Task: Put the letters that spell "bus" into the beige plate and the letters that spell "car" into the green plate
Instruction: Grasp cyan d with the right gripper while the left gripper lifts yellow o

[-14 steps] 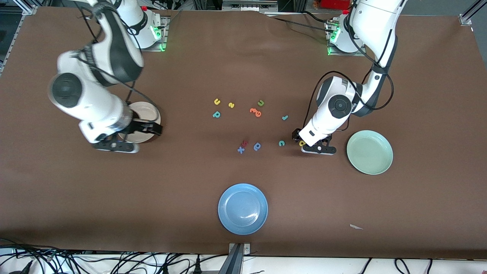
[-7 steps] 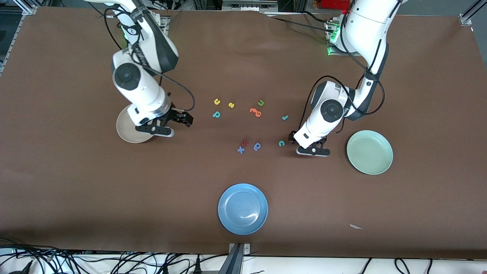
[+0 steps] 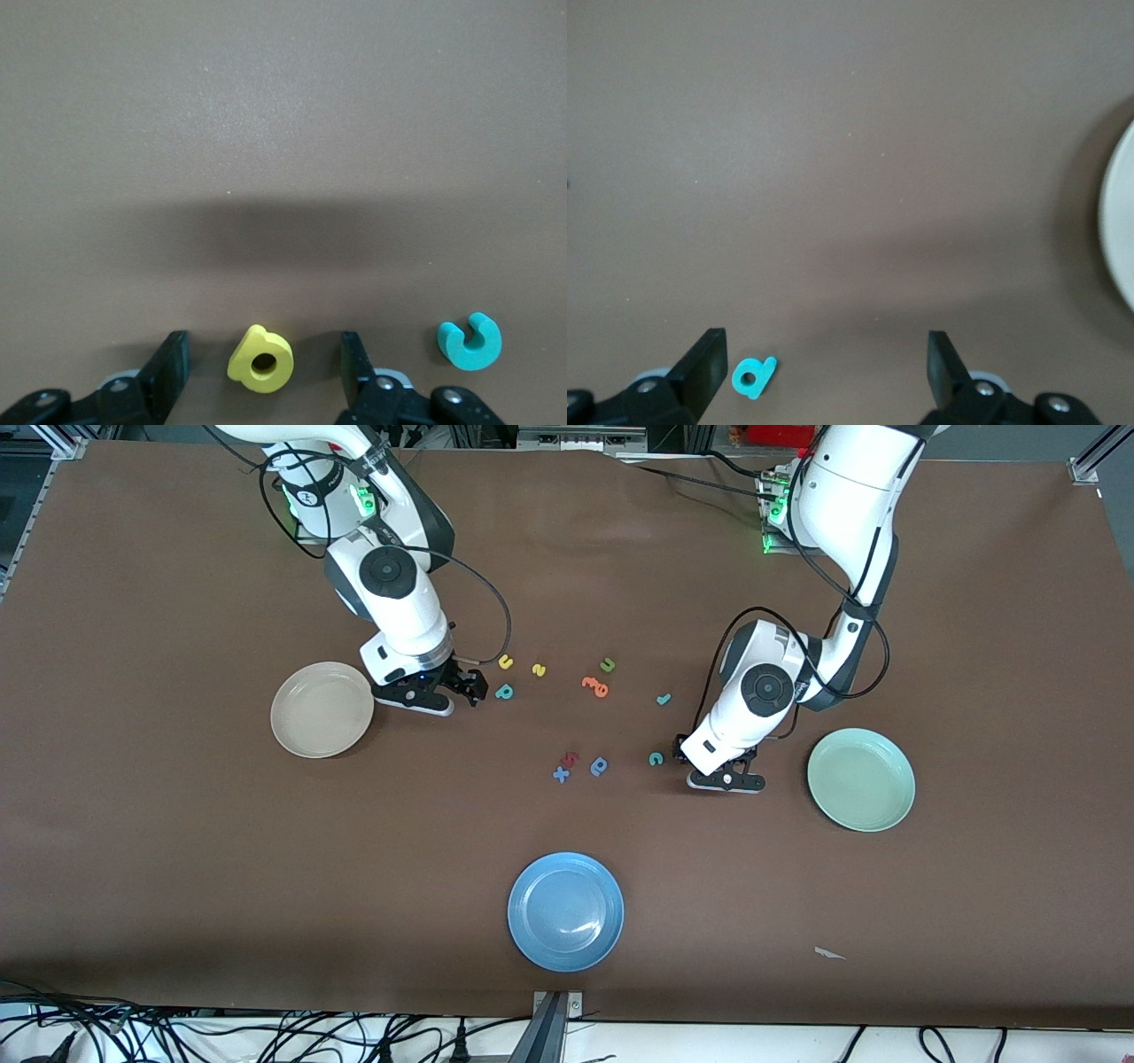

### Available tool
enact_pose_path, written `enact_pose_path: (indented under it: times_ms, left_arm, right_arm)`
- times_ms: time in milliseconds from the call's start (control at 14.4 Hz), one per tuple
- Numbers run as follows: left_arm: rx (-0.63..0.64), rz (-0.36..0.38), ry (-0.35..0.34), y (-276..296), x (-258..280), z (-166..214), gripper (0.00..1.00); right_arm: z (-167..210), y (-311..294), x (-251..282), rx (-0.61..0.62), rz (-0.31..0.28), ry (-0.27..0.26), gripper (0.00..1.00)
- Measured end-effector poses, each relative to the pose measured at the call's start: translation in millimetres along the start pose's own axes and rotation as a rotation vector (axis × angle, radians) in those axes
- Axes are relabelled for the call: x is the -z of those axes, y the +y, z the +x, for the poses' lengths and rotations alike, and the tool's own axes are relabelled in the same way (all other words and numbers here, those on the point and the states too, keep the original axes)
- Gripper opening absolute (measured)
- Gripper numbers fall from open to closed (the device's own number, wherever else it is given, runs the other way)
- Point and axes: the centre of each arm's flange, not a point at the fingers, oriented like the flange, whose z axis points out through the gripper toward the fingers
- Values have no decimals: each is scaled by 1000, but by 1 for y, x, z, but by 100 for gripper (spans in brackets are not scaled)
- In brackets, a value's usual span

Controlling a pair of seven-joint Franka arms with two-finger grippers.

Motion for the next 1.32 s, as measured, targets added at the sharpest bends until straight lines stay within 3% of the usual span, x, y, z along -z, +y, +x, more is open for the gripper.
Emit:
enact_pose_path:
  times_ms: [208, 347, 416, 486, 763, 1110, 1318]
  left_arm:
    - [3, 2, -8, 3, 1, 0, 70]
    - [8, 1, -7, 4, 3, 0, 54]
    - [10, 1, -8, 5, 3, 0, 50]
    - [12, 1, -8, 4, 3, 0, 50]
    - [13, -1, -2, 6, 7, 2, 32]
    - [8, 8, -6, 4, 7, 3, 32]
    - [-20, 93, -90, -17, 32, 23, 32]
  right_arm:
    - [-31, -23, -23, -6, -7, 15, 100]
    - [-51, -38, -40, -10, -19, 25, 100]
    - [-58, -46, -47, -13, -22, 27, 100]
    - [-62, -52, -54, -16, -23, 27, 100]
    - [-61, -62, -66, -23, -22, 24, 100]
    - [-64, -60, -80, 2, -43, 39, 98]
    - [-67, -59, -90, 6, -54, 52, 93]
